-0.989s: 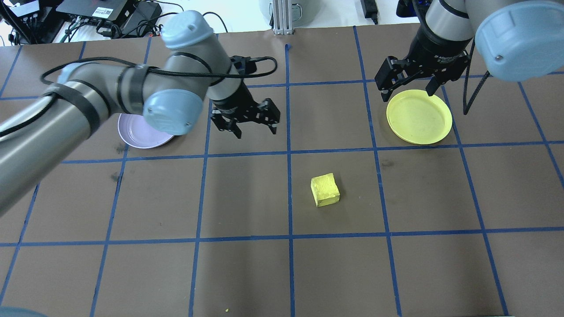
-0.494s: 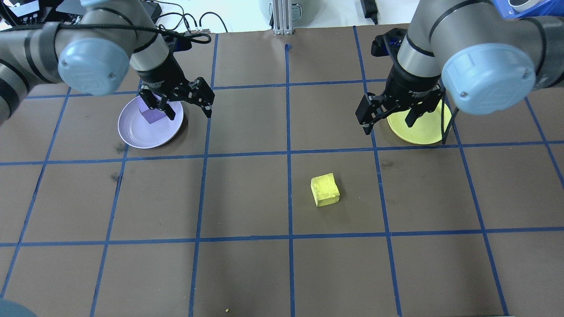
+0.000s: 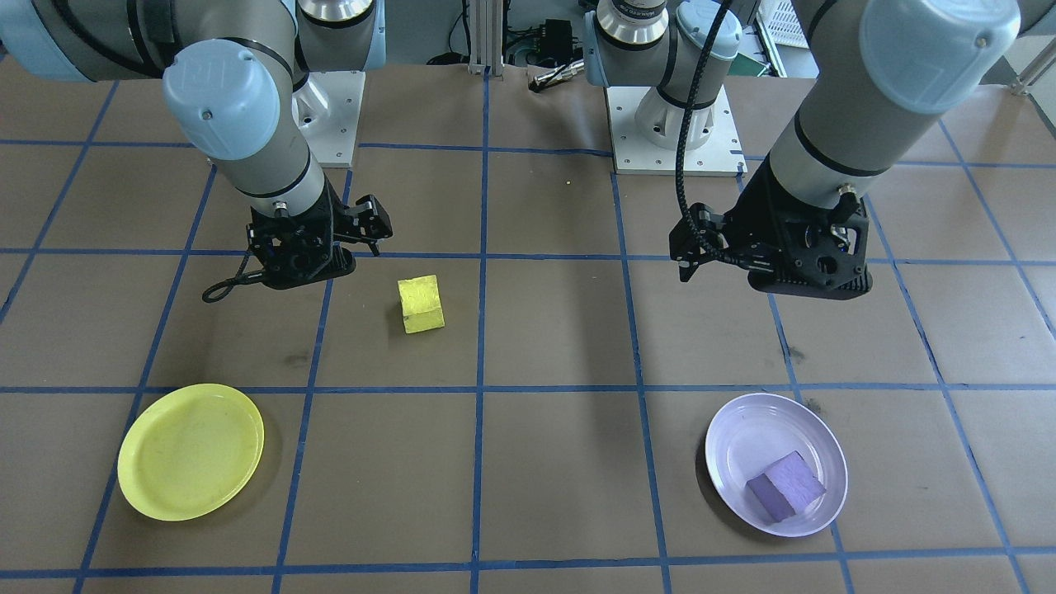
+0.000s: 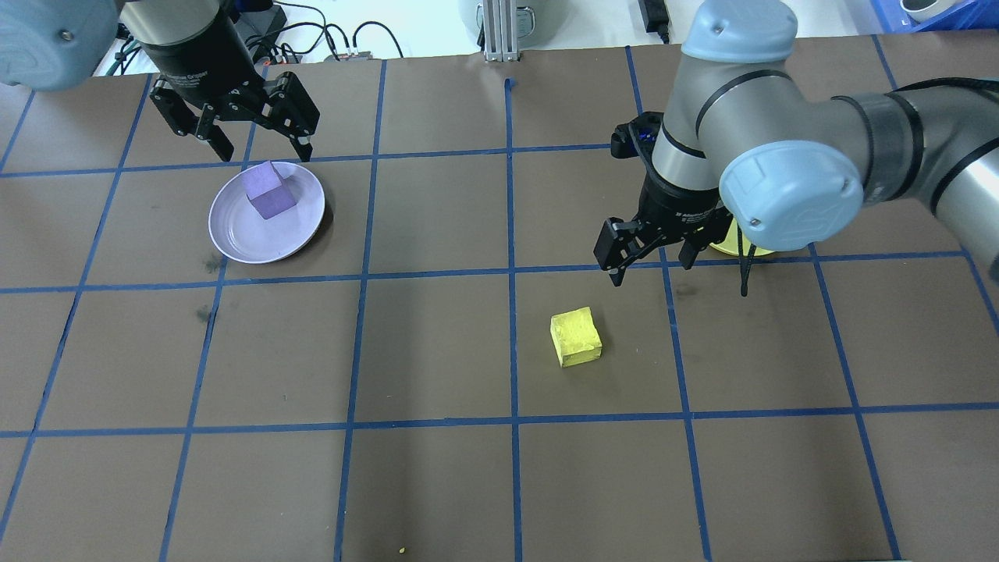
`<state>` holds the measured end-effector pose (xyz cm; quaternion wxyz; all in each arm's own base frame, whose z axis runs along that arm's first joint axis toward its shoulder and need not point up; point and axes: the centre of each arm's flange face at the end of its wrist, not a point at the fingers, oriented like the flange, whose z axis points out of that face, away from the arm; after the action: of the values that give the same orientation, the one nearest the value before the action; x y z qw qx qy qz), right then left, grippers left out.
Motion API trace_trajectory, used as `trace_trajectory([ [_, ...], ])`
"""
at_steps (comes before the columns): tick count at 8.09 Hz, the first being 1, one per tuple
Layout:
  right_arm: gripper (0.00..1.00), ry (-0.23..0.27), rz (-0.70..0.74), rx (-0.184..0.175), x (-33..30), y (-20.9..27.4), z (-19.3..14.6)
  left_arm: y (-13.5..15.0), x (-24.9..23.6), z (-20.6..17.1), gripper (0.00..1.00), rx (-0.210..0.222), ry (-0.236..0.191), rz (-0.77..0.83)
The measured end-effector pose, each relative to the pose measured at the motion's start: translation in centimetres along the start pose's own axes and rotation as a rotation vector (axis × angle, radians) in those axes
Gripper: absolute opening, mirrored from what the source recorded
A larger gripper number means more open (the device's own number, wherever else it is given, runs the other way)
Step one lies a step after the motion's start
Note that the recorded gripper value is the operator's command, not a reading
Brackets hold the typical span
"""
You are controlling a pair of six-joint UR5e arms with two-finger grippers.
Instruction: Sort blocks by color into plates
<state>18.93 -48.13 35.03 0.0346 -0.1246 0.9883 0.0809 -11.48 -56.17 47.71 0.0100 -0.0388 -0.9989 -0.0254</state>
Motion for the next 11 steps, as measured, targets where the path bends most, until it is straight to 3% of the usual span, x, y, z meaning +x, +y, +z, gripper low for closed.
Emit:
trace_trajectory([
  [3,1.00,0.011,0.005,-0.048,-4.3,-1.3,4.4,1.4,0.1,-2.7,1.00,0.041,-0.028,0.003],
  [7,1.00,0.029,-0.011,-0.108,-6.8,-3.5,10.1,1.9,0.3,-3.1,1.00,0.048,-0.029,0.005],
  [11,1.00,0.024,-0.005,-0.160,-6.7,-4.3,13.0,2.6,0.3,-3.9,1.00,0.063,-0.030,0.002],
])
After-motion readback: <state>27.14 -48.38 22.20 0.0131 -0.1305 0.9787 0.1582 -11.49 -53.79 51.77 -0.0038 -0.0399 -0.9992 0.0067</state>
